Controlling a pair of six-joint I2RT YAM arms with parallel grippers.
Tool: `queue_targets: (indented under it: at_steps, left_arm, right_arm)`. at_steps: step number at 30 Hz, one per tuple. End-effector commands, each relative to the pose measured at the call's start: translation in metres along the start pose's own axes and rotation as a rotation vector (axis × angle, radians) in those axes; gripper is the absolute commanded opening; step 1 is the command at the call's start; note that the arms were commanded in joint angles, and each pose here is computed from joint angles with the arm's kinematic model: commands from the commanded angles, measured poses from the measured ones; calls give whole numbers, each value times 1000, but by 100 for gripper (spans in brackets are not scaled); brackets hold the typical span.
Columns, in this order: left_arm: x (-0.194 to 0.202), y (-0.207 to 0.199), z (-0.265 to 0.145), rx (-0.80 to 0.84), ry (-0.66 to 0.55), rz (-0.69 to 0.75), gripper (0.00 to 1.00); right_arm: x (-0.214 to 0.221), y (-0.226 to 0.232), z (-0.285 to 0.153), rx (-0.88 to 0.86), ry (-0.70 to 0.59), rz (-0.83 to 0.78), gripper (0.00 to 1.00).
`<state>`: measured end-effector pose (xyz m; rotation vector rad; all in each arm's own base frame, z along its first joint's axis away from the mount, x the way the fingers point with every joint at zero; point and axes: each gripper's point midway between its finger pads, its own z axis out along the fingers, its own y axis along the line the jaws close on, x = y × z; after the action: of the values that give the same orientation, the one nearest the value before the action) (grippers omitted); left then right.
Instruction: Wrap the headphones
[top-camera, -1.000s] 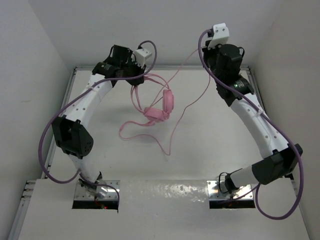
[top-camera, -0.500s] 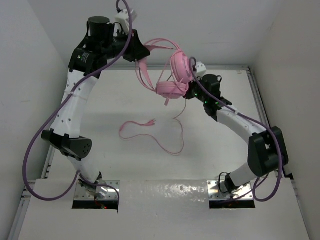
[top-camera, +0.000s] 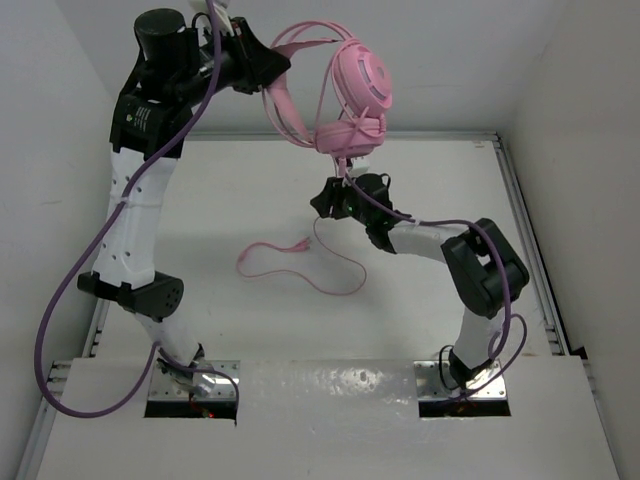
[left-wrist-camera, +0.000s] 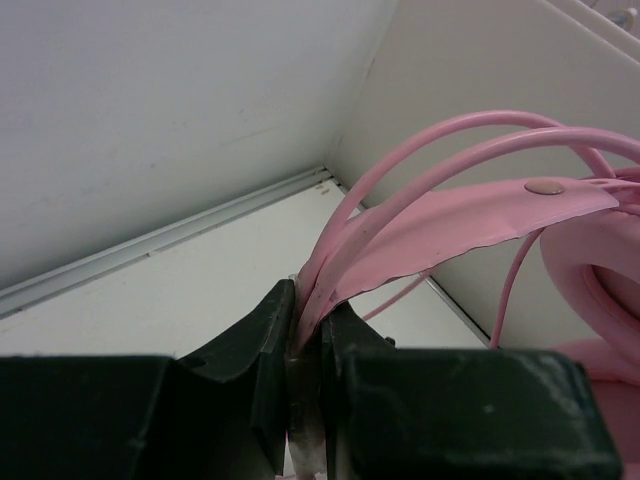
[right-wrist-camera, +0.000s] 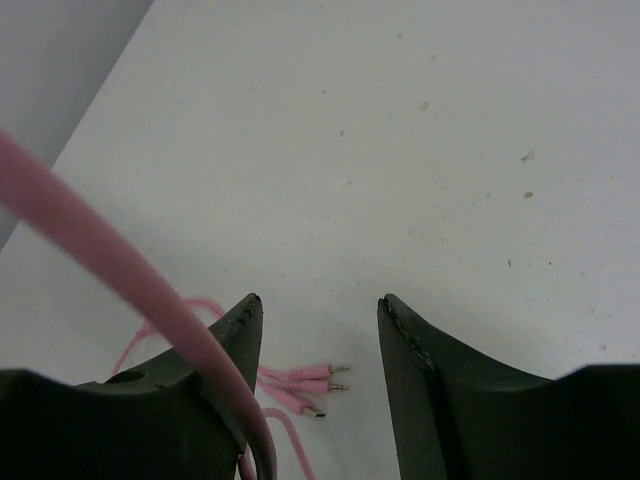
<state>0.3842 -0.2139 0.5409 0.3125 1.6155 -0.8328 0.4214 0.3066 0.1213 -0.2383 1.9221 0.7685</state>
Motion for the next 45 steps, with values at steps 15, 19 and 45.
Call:
queue_targets:
  at_steps: [15, 19, 45]
  left_arm:
    - [-59, 45, -7, -227, -241, -115, 0]
    - [-72, 112, -9, -313, -310, -221, 0]
    - [85, 231, 28, -505, 151, 749, 0]
  right_arm:
    - [52, 10, 12, 105, 39, -27, 0]
    - [108, 84, -2, -80, 275, -263, 0]
    - [-143, 160, -132, 58, -33, -729, 0]
